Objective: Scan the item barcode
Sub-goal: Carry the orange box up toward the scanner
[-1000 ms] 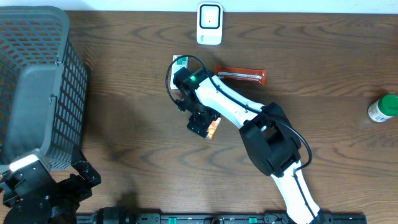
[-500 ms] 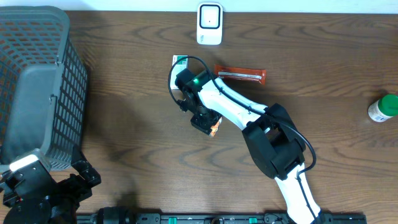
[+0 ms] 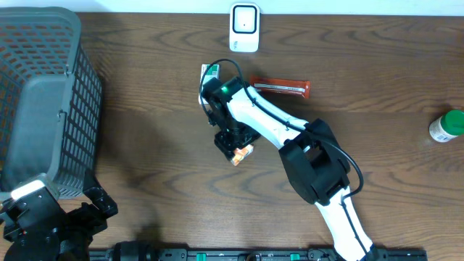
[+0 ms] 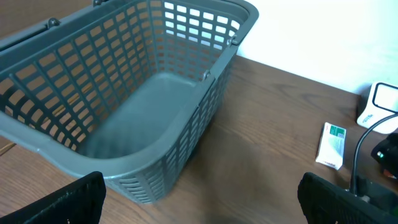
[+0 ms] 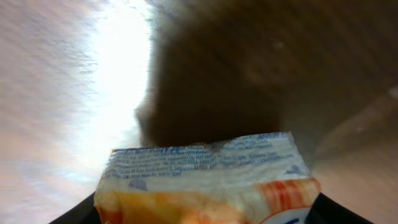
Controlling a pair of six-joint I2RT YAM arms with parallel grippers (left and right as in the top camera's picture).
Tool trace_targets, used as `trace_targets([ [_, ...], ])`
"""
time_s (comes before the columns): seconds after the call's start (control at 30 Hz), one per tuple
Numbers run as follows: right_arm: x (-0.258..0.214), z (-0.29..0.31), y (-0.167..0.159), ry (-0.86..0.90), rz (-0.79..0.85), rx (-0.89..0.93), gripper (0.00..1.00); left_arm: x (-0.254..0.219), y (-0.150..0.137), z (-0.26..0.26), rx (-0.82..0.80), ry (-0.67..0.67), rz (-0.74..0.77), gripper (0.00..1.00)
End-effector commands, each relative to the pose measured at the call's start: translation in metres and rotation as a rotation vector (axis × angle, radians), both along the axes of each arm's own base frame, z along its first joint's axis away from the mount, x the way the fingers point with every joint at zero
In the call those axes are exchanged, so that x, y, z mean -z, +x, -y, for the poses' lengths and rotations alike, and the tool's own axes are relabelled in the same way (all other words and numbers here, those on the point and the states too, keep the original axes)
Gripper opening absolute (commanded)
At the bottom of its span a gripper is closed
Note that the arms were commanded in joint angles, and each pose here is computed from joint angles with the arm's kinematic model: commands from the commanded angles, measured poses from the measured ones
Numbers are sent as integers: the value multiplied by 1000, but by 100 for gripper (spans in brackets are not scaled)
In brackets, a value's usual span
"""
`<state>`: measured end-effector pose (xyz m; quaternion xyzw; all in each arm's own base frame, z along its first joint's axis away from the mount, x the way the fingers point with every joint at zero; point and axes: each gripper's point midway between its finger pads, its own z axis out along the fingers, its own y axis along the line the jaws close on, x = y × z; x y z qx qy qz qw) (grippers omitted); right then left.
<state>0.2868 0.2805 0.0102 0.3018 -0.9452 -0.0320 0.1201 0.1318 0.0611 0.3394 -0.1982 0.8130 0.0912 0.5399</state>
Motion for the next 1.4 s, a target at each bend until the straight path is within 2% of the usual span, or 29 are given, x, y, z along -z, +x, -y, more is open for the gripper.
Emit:
trace_targets([
  [0.0,-11,-17,-1,70,-84,201,62,3,1,0,-2,-10,-6,100],
  [0.27,-30,-23,-5,202,-273,372,69,3,1,0,-2,-10,-6,100],
  [0.47,-55,-31,5,367,-443,538,63,3,1,0,-2,-10,-6,100],
  [0.6,-69,-32,14,454,-518,609,63,3,1,0,-2,-10,-6,100],
  [0.8,-77,-29,22,481,-571,694,64,3,1,0,-2,-10,-6,100],
  [0.97,-96,-37,25,575,-666,736,65,3,1,0,-2,-10,-6,100],
  [1.37,-106,-41,31,571,-758,853,67,3,1,0,-2,-10,-6,100],
])
